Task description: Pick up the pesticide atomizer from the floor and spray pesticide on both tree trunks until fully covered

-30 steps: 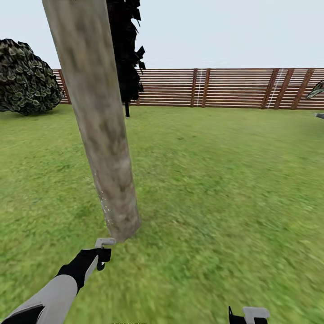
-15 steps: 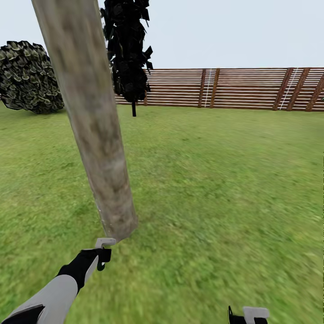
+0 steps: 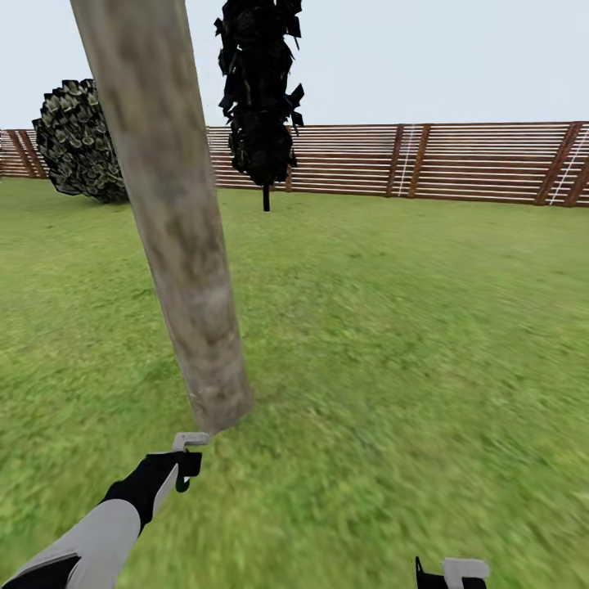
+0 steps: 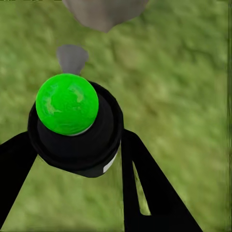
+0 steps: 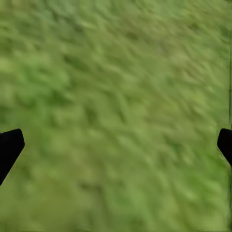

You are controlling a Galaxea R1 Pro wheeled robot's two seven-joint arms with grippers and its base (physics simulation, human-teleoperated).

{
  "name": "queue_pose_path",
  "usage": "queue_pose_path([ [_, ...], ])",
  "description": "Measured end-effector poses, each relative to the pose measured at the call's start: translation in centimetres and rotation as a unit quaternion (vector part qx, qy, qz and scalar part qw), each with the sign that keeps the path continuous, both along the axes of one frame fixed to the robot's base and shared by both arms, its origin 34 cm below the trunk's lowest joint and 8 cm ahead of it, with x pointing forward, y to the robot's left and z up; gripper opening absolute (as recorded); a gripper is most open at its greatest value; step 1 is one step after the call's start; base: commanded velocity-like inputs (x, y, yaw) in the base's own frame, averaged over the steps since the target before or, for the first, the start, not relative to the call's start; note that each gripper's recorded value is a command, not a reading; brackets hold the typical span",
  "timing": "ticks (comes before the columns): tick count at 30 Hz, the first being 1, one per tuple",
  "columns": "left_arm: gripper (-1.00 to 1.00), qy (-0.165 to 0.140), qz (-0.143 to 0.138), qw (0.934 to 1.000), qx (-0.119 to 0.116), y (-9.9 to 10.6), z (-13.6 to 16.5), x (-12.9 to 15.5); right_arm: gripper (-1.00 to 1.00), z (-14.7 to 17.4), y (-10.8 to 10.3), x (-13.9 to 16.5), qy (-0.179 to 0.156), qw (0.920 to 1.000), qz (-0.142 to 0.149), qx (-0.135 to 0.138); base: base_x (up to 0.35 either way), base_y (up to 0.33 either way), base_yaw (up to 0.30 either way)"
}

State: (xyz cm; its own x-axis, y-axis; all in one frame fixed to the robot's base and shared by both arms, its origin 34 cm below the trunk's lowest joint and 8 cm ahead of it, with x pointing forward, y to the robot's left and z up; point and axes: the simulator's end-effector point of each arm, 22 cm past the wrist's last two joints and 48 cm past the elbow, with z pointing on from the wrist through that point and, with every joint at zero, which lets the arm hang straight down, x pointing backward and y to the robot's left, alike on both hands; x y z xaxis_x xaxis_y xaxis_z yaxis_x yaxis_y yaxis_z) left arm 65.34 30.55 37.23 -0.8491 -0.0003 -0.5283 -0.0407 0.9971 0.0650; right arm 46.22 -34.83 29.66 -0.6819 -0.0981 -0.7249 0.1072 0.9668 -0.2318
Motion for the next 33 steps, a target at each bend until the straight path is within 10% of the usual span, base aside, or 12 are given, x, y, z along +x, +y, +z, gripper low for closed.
queue_pose_path([
  [27,-1.0,-0.002,0.001,1.0,0.001,0.2,0.1,0.1,1.0,0.0,0.1,0.0,0.0,1.0,0.001,0.0,0.11,-0.26,0.109],
  [33,-1.0,-0.004,0.036,0.9993,0.009,3.9,0.3,-0.3,1.0,0.0,0.0,0.0,0.0,1.0,0.001,0.0,0.212,-0.215,0.276],
])
